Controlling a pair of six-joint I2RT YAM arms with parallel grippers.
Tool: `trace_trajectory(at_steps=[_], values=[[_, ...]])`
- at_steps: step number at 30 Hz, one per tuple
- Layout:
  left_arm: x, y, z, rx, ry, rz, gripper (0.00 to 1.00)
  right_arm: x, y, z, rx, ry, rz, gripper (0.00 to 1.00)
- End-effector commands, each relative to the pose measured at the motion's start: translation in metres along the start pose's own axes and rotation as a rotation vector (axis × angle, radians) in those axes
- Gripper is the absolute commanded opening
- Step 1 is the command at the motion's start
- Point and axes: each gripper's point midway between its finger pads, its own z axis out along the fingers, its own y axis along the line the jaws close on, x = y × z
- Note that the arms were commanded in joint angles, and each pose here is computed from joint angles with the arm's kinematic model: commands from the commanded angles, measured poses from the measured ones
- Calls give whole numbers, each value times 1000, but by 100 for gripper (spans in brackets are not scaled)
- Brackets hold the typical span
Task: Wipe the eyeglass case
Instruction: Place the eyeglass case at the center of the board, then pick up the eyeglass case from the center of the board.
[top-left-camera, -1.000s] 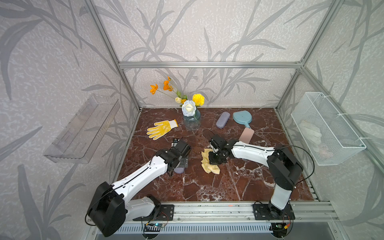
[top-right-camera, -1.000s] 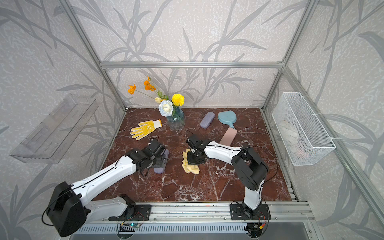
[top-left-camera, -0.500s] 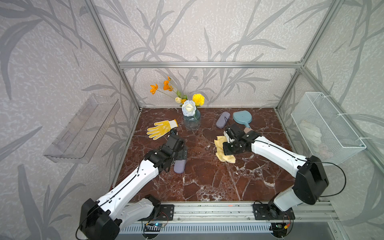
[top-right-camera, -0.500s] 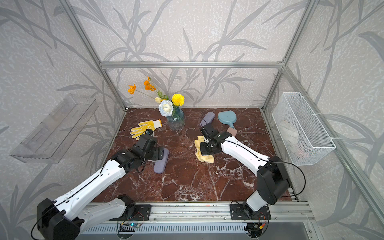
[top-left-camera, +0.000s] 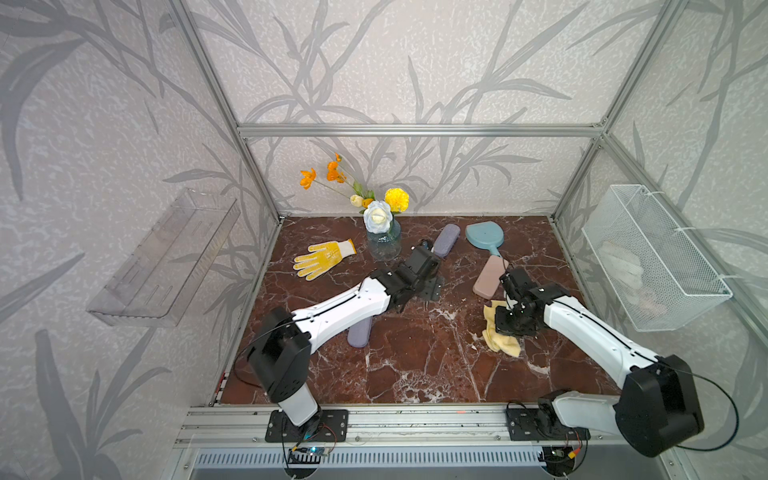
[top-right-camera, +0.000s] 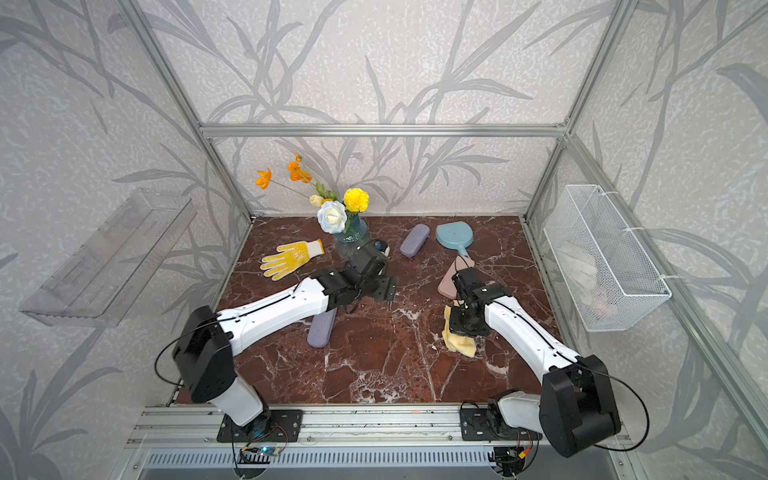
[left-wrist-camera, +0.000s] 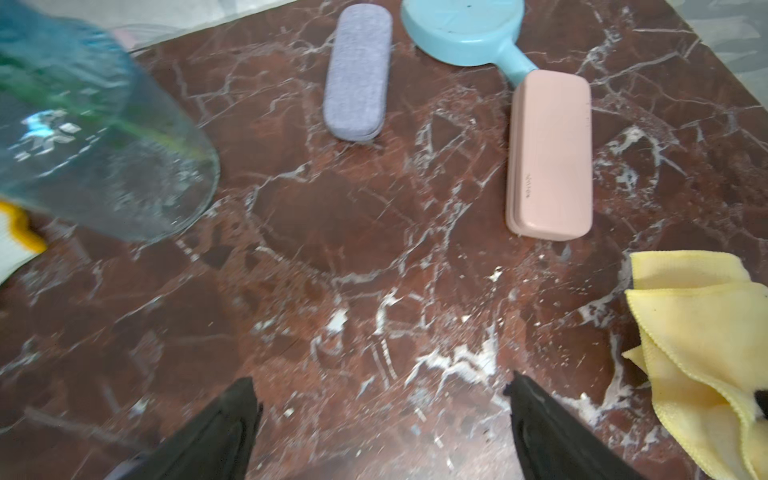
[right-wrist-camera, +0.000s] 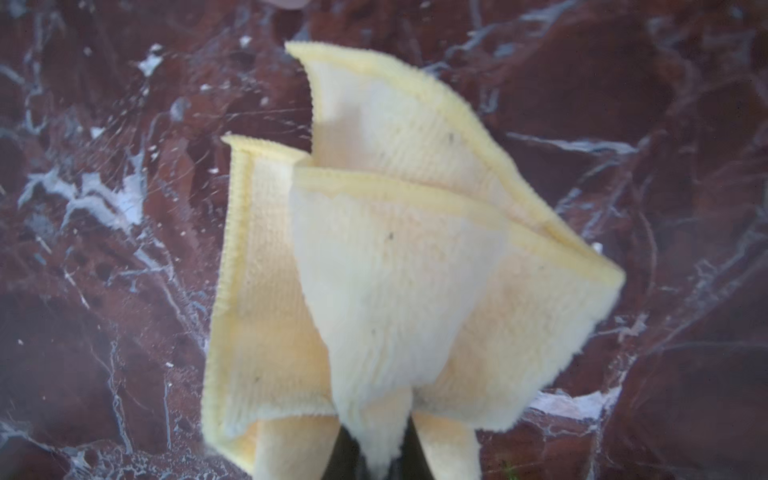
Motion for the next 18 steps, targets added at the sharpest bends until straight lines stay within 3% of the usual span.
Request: trace_trajectory(at_steps=[1, 9, 18], values=[[-17, -27, 21, 64, -2, 45, 95, 2, -21, -1, 20, -15, 103, 0], [-33, -52, 98, 63, 30, 105, 100, 2, -24, 12, -8, -14, 149, 0], [-36, -73, 147, 106, 66, 79, 100, -3, -25, 13, -11, -41, 170, 0]])
